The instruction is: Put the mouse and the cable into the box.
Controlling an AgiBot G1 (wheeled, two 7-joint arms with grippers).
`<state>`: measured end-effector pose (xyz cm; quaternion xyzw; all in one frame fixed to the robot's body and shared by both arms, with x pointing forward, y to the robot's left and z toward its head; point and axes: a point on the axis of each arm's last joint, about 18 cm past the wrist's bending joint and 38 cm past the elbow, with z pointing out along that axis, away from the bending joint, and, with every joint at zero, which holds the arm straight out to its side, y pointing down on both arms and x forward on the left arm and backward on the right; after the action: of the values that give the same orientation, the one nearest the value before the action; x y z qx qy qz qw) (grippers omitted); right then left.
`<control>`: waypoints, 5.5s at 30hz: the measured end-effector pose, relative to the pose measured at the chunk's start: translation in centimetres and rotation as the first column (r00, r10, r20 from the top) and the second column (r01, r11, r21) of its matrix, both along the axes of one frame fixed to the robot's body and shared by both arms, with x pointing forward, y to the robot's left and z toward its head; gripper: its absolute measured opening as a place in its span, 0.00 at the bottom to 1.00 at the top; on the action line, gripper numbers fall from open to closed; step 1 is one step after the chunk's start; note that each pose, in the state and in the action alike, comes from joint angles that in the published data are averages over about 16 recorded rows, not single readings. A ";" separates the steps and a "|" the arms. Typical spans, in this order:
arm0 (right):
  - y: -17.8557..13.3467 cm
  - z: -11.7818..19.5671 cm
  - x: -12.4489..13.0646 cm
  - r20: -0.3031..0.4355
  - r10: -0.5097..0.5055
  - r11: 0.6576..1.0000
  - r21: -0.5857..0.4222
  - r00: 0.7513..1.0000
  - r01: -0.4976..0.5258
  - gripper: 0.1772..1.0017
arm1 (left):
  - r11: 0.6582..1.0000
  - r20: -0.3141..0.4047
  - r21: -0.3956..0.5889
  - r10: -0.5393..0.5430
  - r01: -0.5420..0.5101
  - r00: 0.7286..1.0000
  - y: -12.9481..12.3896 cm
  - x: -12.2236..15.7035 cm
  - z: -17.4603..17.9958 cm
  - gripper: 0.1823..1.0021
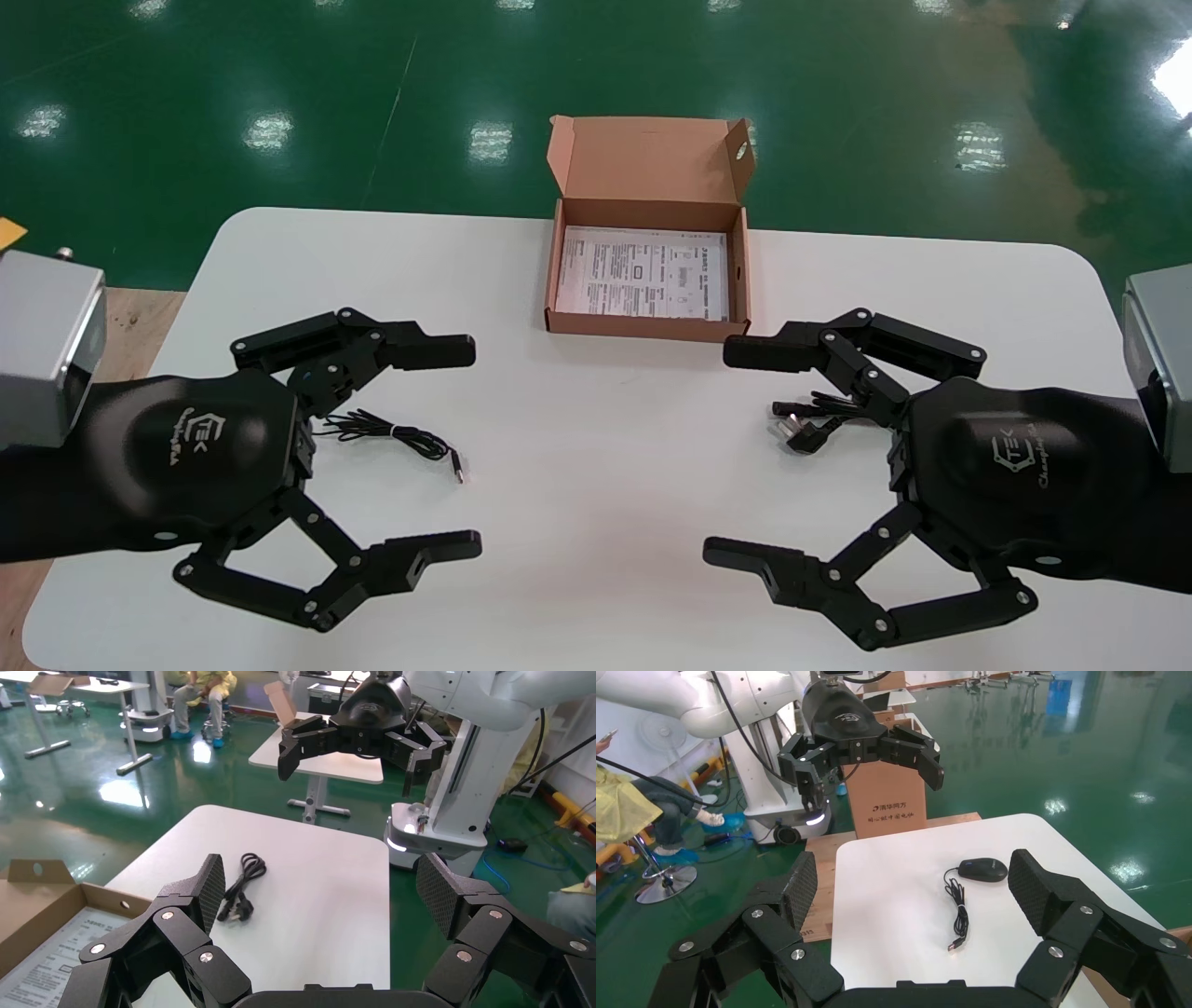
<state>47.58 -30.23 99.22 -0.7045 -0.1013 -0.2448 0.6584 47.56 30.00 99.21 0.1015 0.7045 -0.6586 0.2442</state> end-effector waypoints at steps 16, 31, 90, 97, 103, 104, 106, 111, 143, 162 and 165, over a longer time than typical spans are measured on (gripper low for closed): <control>0.0 0.0 0.0 0.000 0.000 1.000 0.000 1.000 0.000 1.00 | 1.000 0.000 0.000 0.000 0.000 1.000 0.0 0.0 0.0 1.00; -1.9 -0.1 2.2 0.202 -0.091 0.976 -0.175 0.975 0.127 1.00 | 0.936 0.044 0.338 0.092 -0.101 0.995 -0.9 3.1 -1.4 1.00; -11.1 -7.4 21.0 0.516 -0.338 0.506 -0.605 0.787 0.614 0.95 | 0.374 0.393 0.791 0.297 -0.485 0.870 3.8 22.7 -4.6 0.97; -11.1 -7.4 21.0 0.516 -0.335 0.510 -0.604 0.788 0.613 0.84 | 0.376 0.393 0.790 0.295 -0.484 0.871 3.8 22.7 -4.5 0.89; -11.1 -7.4 20.9 0.516 -0.334 0.511 -0.604 0.788 0.612 0.70 | 0.377 0.394 0.790 0.294 -0.484 0.871 3.8 22.7 -4.5 0.76; -11.1 -7.4 20.9 0.516 -0.334 0.511 -0.603 0.789 0.612 0.67 | 0.377 0.394 0.789 0.294 -0.484 0.871 3.8 22.7 -4.4 0.75; -11.1 -7.4 20.9 0.516 -0.334 0.512 -0.603 0.789 0.612 0.62 | 0.378 0.394 0.789 0.293 -0.484 0.871 3.7 22.7 -4.4 0.69; -11.1 -7.4 20.9 0.516 -0.333 0.512 -0.603 0.789 0.611 0.48 | 0.379 0.394 0.789 0.293 -0.484 0.871 3.7 22.7 -4.4 0.56; -0.4 5.8 26.9 0.658 -0.481 0.578 -0.260 0.580 0.774 0.08 | 0.721 0.831 -0.059 0.419 -0.690 0.367 4.2 17.1 20.8 0.04; 9.6 2.7 29.4 0.730 -0.375 0.620 -0.260 0.571 0.740 0.08 | 0.716 0.867 -0.196 0.445 -0.670 0.222 1.7 17.1 24.7 0.04; 10.0 2.0 29.4 0.727 -0.362 0.628 -0.273 0.584 0.729 0.08 | 0.708 0.867 -0.190 0.446 -0.680 0.223 1.8 17.3 24.6 0.04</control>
<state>76.96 -20.25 101.21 -0.7356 -0.1393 -0.6170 0.2424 64.82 31.83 123.80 0.1837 0.5343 -0.2875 0.7734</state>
